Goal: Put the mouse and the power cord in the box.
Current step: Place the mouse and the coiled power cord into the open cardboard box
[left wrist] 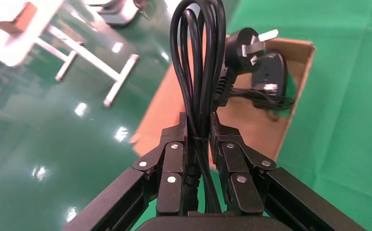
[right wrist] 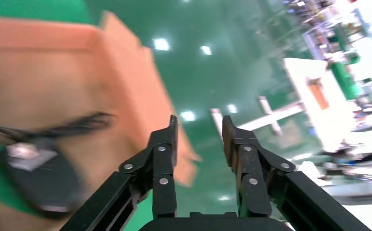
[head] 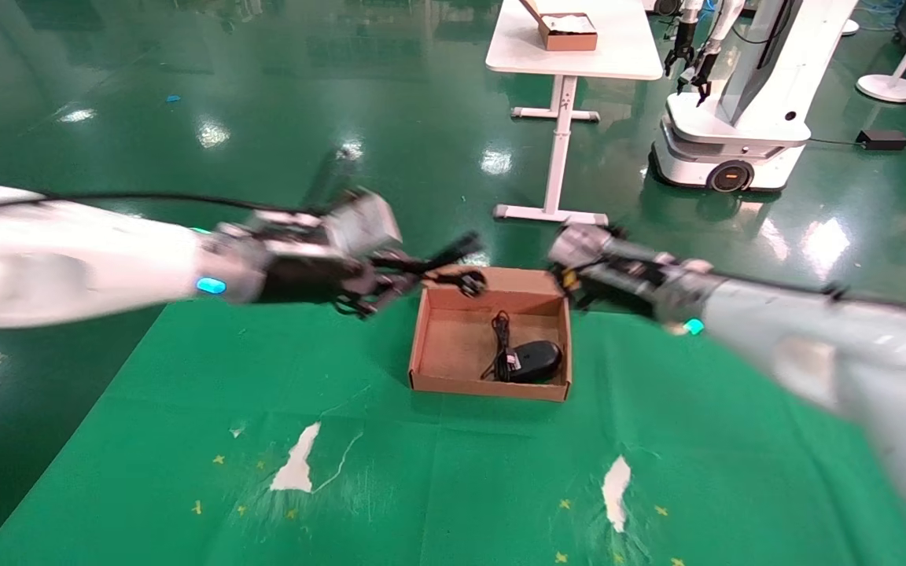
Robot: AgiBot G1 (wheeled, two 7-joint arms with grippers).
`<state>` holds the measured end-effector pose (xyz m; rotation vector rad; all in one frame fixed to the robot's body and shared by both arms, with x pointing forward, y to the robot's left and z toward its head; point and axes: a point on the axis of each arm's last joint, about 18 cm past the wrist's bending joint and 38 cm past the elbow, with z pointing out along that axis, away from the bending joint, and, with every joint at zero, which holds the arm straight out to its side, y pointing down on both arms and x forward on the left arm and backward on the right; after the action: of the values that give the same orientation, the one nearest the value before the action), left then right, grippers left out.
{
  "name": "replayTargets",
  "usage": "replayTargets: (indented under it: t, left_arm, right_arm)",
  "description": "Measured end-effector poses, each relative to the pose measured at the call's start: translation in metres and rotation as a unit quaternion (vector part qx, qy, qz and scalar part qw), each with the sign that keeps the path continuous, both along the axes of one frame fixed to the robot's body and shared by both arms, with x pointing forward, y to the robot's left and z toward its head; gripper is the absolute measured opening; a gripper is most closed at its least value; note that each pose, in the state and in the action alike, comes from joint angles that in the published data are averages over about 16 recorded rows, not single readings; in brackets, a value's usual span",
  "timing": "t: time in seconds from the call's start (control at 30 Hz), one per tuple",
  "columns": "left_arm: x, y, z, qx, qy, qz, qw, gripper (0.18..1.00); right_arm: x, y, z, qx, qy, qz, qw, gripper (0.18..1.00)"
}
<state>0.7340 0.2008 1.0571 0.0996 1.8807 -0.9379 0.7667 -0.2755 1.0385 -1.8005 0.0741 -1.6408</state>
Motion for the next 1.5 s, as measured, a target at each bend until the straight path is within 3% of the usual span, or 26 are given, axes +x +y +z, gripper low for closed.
replayTargets:
  t: [0.17,0.33,0.5,0.7,1.1,1.5]
  left_arm:
    - [0.006,-0.036,-0.030,0.023,0.011,-0.011,0.9996,0.266]
    - [0.001,-0.070,-0.050,0.047,0.015,-0.033,0.9982,0.266]
    - [-0.007,-0.095,-0.054,0.078,0.006,-0.040,0.9961,0.266]
    - [-0.010,-0.113,-0.045,0.124,-0.031,-0.028,0.9914,0.266]
    - [-0.003,-0.119,-0.037,0.154,-0.069,0.010,0.9855,0.266]
    - [-0.002,-0.116,-0.037,0.147,-0.065,0.017,0.9869,0.302]
  right_arm:
    - [-0.036,-0.048,0.039,-0.027,-0.045,0.034,0.998,0.418]
    - [-0.090,-0.091,0.071,-0.066,-0.094,0.084,0.990,0.528]
    - [-0.143,-0.121,0.087,-0.103,-0.127,0.125,0.979,0.646]
    - [-0.181,-0.140,0.095,-0.129,-0.138,0.134,0.973,0.780]
    - [-0.226,-0.140,0.105,-0.162,-0.136,0.127,0.969,0.953]
    - [-0.230,-0.136,0.106,-0.162,-0.135,0.127,0.969,1.000]
